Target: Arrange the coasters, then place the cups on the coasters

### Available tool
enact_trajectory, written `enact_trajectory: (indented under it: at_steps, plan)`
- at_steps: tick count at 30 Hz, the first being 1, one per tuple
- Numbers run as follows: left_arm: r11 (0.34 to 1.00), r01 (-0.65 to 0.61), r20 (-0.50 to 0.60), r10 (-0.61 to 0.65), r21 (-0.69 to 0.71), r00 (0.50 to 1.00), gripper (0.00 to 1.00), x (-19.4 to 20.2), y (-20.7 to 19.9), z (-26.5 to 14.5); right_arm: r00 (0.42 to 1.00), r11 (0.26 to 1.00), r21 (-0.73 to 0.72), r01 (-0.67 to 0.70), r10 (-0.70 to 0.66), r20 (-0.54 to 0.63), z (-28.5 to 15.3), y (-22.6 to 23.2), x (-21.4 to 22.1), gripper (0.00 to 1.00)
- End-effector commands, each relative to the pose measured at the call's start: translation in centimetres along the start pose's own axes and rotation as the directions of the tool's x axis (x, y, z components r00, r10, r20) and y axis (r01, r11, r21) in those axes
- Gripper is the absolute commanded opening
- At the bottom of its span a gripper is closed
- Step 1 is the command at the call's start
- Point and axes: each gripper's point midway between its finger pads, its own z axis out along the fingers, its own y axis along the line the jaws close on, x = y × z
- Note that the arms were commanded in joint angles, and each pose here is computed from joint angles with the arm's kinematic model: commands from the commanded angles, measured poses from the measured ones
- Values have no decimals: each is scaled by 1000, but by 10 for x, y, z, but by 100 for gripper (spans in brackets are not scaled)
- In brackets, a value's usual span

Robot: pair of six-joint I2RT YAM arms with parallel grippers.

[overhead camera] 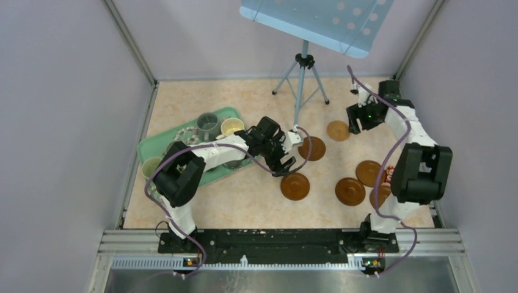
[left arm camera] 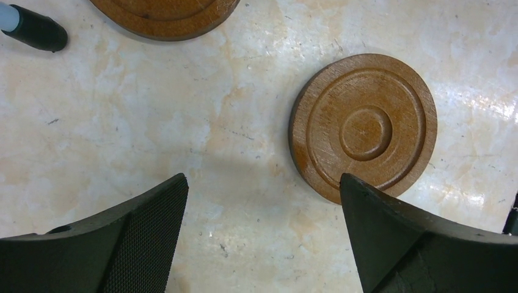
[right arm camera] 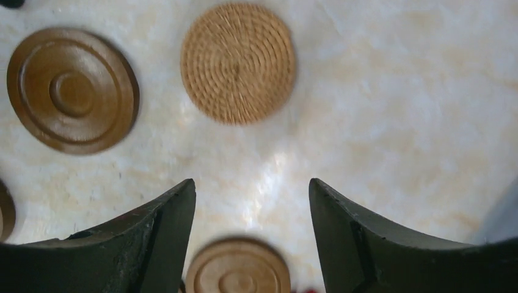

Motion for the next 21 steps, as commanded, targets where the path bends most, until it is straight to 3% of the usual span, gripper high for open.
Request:
enact_trajectory:
  at_steps: [1,6,10,21]
  plan:
    - [999,-43,53,44,-13,998,99,-14,-6,-23,999,999,-20,-30,29,-34,-62,3,50,68]
    - [999,-47,48,47,-12,998,99,-10,-9,-26,989,997,24,-72,74,-132,-104,-2,129,64]
    - [999,-43,45,44,-12,998,99,-8,-9,-26,982,998,28,-62,66,-174,-111,11,164,61]
    - [999,-27,50,28,-21,998,99,-2,-10,-29,984,998,13,-65,66,-165,-73,7,155,54]
